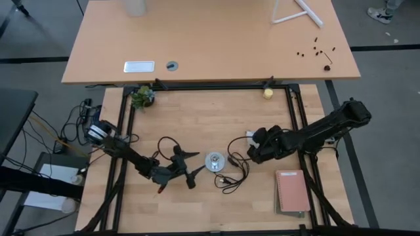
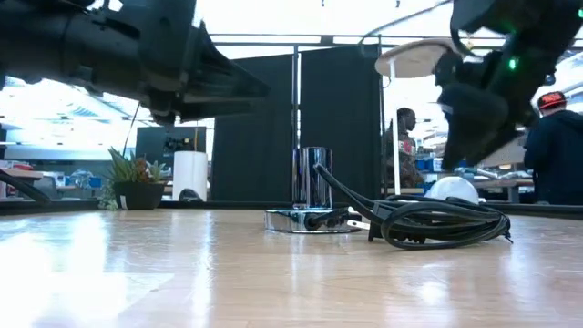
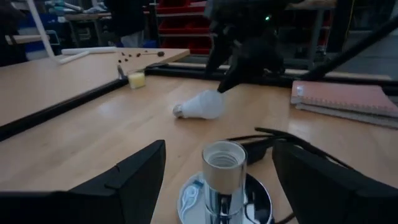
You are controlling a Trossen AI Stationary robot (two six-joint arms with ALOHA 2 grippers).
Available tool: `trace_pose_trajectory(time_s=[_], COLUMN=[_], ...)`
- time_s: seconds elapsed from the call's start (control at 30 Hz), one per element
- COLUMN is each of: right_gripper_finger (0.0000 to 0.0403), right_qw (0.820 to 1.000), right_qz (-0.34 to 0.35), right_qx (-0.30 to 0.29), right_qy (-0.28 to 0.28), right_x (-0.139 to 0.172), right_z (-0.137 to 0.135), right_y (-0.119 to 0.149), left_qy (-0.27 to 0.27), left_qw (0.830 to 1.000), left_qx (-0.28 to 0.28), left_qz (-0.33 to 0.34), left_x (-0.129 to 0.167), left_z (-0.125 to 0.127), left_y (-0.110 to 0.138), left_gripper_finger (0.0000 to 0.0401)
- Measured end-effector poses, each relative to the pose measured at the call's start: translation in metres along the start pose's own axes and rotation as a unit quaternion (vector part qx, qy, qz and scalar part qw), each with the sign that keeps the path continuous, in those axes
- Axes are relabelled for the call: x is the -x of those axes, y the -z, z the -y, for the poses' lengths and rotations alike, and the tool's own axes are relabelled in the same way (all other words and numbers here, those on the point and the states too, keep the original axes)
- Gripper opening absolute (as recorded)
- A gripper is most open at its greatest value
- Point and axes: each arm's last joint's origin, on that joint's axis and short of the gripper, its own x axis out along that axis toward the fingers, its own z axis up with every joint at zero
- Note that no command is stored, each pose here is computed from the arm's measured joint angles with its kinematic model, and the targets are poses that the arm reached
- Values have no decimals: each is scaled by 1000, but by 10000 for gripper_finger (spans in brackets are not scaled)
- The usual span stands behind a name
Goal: Screw lightbulb
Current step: Return to Home Position
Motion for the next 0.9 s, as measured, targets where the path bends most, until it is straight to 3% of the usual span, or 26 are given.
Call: trace_pose_trajectory(time_s=[0.23,0.5,0.67,0.9], right_gripper_finger=[384,379,374,374], right_qw=[998,985,961,944], right_qz=[44,134,234,249], right_qx=[-29,-30,8,75], right_qy=[-43,-107,-148,-202], right_x=[33,66,94,114], right_z=[10,8,1,0], right_y=[-17,-10,8,30], left_qy=[-3,-13,1,57], left_qw=[1000,1000,999,996], left_qx=[6,-23,-24,-5], left_qz=[6,12,32,61], left_x=[8,9,17,45], left_z=[-5,-5,0,9], left_y=[-4,-5,-15,-42], left_gripper_finger=[300,300,300,300])
